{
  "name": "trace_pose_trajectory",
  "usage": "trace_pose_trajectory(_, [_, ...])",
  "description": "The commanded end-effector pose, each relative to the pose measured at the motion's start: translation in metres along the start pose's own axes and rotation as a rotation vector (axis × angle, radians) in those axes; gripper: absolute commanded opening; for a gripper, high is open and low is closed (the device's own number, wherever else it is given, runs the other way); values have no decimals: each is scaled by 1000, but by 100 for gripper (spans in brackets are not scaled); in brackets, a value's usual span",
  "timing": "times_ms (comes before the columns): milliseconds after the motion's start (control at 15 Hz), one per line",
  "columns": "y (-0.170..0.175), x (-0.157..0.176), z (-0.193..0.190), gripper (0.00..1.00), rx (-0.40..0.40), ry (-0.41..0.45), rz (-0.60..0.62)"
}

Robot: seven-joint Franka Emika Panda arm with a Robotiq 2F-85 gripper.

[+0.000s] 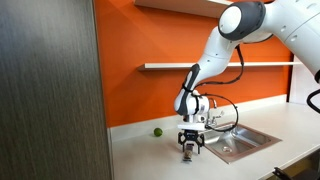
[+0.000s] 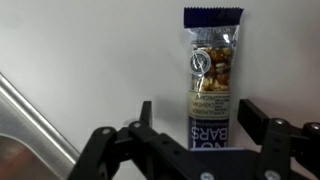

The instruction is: Put the chocolate bar inside the sink

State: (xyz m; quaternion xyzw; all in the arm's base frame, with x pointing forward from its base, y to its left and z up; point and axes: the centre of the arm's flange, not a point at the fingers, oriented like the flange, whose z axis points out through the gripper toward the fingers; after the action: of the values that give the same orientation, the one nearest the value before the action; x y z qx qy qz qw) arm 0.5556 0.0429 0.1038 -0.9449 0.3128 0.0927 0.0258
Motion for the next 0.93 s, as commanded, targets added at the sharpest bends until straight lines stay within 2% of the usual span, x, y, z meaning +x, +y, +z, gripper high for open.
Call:
trace_pose_trajectory(0, [-5,7,-2,58,-6,-26,15])
trace_pose_trajectory(400, [-7,11,-2,12,2,-40,9])
trace_pose_trajectory(867, [-4,16,-2,11,-2,-59,12])
